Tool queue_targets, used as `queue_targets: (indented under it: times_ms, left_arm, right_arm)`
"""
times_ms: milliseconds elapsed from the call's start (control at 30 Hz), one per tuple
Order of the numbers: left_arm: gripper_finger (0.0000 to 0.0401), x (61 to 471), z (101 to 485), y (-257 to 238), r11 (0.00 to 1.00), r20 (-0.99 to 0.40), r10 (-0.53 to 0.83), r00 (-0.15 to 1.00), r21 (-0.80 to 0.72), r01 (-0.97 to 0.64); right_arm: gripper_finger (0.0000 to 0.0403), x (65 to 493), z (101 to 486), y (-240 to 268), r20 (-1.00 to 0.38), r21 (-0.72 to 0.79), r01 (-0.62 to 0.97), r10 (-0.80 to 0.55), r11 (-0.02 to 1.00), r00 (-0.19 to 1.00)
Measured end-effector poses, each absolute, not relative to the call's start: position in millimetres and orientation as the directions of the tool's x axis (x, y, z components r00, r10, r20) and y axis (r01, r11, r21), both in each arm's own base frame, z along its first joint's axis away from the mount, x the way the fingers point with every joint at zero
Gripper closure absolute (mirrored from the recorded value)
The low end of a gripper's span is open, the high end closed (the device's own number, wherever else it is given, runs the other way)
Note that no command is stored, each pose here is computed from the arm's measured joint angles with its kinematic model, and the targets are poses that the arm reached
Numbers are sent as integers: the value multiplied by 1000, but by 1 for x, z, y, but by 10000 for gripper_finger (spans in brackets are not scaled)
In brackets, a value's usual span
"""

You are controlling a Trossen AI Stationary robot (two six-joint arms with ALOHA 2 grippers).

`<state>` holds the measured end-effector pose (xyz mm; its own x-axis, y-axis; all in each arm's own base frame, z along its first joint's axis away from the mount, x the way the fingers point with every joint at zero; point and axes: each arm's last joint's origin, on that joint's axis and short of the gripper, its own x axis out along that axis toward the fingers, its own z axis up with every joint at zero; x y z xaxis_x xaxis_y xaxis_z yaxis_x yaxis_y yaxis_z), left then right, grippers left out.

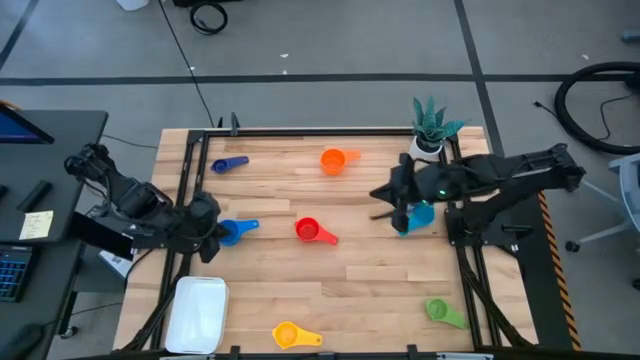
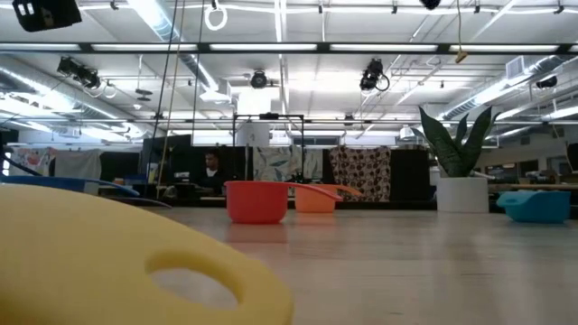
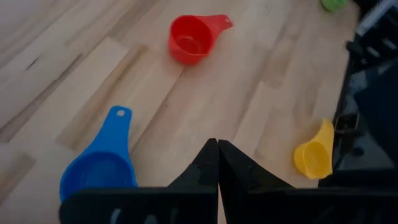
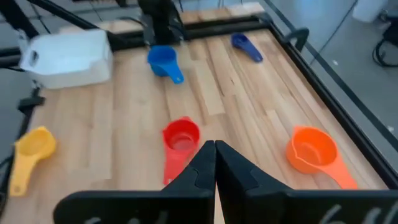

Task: Nest measuring cups in basket
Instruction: Prepare the orange measuring cup

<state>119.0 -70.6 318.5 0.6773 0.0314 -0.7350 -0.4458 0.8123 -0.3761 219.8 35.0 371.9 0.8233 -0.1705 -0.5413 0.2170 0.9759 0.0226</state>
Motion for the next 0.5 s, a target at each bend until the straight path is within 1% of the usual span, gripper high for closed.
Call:
queue_targets:
  times_ms: [133, 200, 333, 500]
  left_arm:
    - [394, 120, 319, -68, 800, -743, 16, 670, -392, -454]
    - [393, 121, 319, -68, 809, -745, 14, 667, -383, -445]
    - [392, 121, 319, -68, 815, -744, 16, 668, -377, -440]
    - [390, 121, 319, -68, 816, -743, 17, 669, -376, -439]
  right_arm:
    - [387, 234, 362, 17, -583, -7, 248, -205, 969, 786]
    - [385, 241, 358, 7, -592, -33, 276, -241, 961, 769]
    - [382, 259, 351, -16, -577, -99, 309, -308, 946, 757]
    - [377, 284, 342, -46, -534, -119, 304, -319, 945, 783]
